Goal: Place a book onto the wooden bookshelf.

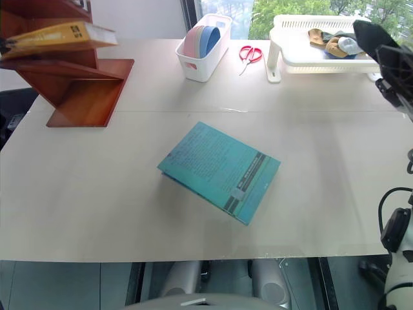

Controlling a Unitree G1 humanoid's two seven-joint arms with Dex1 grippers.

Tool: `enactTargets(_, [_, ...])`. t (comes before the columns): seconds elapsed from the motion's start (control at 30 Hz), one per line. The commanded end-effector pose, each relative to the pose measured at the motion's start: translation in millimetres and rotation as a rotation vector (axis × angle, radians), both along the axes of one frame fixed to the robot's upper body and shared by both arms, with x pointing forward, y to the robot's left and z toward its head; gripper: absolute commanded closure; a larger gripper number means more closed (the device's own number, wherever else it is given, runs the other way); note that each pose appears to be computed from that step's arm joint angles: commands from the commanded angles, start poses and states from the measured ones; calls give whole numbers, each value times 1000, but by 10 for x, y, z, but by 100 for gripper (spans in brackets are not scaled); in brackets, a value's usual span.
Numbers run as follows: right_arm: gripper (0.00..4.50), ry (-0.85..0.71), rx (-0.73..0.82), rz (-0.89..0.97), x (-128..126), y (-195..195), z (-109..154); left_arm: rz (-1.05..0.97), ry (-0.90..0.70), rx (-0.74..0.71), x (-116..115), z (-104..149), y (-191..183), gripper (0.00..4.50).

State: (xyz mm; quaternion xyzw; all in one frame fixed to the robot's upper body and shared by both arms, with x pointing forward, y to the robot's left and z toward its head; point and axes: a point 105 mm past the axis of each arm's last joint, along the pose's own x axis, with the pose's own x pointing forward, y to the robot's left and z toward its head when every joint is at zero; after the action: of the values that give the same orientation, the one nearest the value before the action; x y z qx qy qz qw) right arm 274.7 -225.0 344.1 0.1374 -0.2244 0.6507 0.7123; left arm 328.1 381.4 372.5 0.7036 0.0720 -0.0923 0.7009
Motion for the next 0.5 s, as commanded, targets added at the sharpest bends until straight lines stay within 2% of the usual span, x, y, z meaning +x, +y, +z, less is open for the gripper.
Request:
enactTargets(0.03, [0, -68, 3, -19, -121, -39, 117, 46, -71, 0, -99, 155, 110, 449])
enactTargets(0.2, [0, -62, -2, -32, -92, -21, 99, 71, -36, -29, -80, 83, 153, 449])
enactTargets(0.23, [0, -61, -1, -32, -89, -18, 97, 81, -30, -23, -76, 68, 168, 353])
enactTargets(0.27, [0, -61, 0, -31, -87, -16, 96, 91, -26, -18, -74, 58, 181, 323])
enactTargets(0.5, [0, -62, 2, -33, -79, -12, 98, 188, -54, 21, -104, 82, 335, 5])
